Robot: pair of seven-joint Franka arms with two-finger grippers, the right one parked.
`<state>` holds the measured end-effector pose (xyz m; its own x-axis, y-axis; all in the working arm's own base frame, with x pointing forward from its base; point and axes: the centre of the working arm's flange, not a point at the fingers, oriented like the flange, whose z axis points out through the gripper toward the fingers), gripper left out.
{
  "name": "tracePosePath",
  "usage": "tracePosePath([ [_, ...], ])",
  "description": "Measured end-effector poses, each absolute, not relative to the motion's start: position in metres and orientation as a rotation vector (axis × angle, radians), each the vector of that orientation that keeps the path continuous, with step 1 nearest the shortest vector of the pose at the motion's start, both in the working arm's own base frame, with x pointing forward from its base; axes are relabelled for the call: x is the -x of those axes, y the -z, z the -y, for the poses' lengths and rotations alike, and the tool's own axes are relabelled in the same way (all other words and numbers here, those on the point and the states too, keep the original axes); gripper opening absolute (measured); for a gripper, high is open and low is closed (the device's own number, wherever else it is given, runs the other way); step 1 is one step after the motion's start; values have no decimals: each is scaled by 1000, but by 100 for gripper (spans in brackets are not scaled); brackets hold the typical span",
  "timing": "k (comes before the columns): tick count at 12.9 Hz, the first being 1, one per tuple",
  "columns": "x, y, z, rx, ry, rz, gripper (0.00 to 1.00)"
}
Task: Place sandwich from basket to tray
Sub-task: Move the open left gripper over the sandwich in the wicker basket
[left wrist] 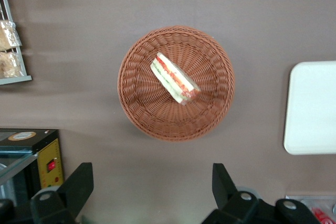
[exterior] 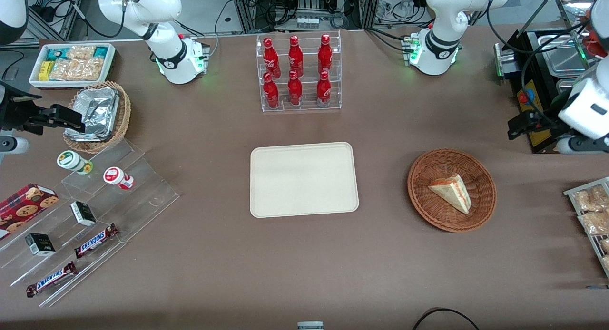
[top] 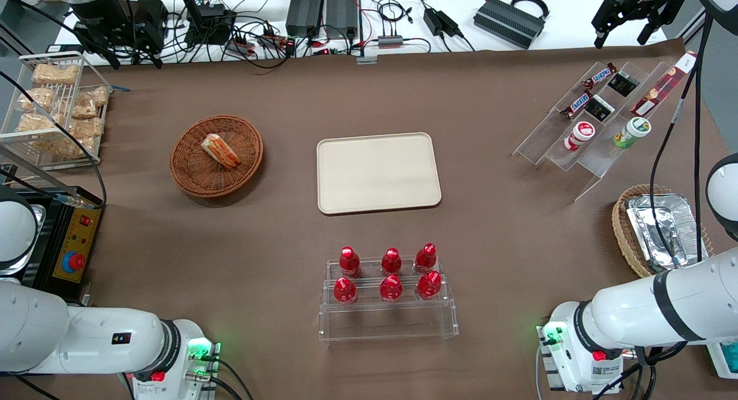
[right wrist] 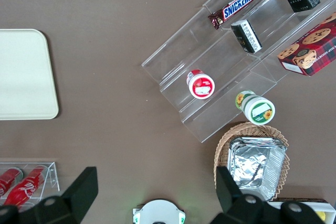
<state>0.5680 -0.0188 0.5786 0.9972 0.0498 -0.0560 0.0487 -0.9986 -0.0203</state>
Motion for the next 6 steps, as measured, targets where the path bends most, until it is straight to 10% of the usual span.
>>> tracePosePath([
  [6,-570,-488,16,3083,-47,482,100],
])
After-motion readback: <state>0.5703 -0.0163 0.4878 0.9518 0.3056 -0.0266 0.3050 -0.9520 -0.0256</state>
